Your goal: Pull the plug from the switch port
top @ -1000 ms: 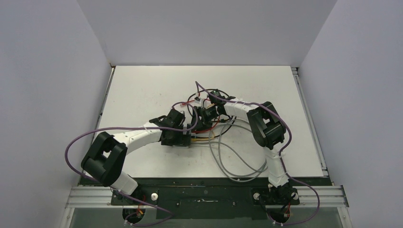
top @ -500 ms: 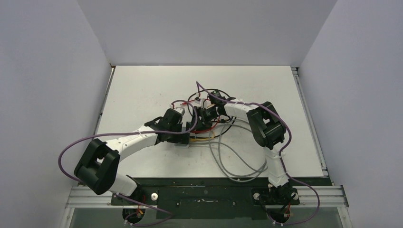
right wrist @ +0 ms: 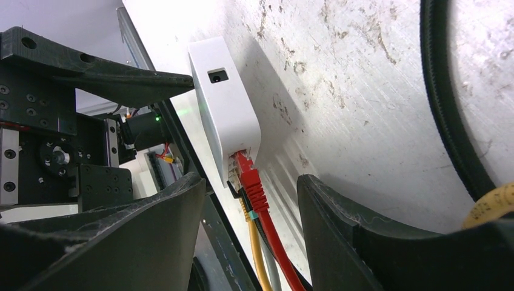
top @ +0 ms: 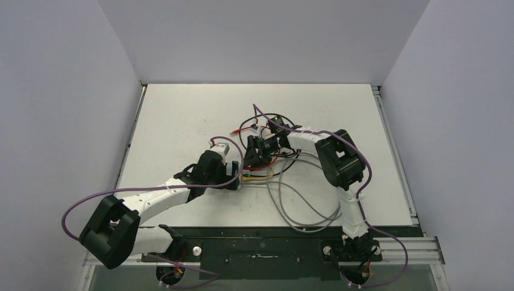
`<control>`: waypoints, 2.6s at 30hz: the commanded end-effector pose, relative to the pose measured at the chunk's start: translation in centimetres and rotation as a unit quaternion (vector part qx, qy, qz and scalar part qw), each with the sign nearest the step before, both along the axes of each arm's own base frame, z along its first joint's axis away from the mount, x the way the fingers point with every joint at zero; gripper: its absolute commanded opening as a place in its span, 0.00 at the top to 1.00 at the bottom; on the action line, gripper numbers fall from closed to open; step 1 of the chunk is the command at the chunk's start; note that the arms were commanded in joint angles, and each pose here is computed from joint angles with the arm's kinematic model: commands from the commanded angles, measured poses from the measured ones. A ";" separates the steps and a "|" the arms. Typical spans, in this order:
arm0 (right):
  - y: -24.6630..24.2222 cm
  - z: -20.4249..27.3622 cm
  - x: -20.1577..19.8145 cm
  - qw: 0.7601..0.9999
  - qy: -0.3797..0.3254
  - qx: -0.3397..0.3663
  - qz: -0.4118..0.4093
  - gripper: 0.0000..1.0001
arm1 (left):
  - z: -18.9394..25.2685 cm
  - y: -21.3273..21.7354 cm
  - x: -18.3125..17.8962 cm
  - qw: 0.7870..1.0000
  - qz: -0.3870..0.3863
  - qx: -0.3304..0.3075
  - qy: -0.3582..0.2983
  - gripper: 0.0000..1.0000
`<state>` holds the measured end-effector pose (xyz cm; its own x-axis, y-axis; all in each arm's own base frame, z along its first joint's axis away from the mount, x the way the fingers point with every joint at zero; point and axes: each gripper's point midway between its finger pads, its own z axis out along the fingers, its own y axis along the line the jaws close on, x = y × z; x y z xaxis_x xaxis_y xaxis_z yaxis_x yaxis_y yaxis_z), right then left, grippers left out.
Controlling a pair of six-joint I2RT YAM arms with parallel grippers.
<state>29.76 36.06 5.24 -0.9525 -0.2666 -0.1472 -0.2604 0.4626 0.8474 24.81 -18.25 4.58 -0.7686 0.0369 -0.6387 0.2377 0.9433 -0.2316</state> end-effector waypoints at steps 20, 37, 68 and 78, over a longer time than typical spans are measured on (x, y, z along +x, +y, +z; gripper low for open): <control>0.3 3.9 0.4 0.999 -0.030 0.042 0.001 0.50 | -0.1 -2.2 2.2 0.999 -0.008 -0.006 -0.034 0.08; 0.6 4.0 0.5 0.998 -0.027 0.058 -0.004 0.59 | 1.7 -2.0 1.3 0.999 -0.014 -0.020 -0.037 0.22; 1.0 3.7 0.1 0.997 -0.019 0.070 -0.001 0.67 | 0.4 -2.5 1.6 1.000 -0.025 0.003 -0.006 0.17; 1.0 3.5 -0.1 0.997 -0.014 0.072 0.000 0.70 | 0.2 -2.8 1.3 0.999 -0.032 0.000 0.003 0.31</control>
<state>29.57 36.38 5.27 -0.9657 -0.2302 -0.1200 -0.2098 0.4198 0.8830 25.14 -19.93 3.41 -0.7918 0.0838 -0.6050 0.2669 0.9385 -0.2193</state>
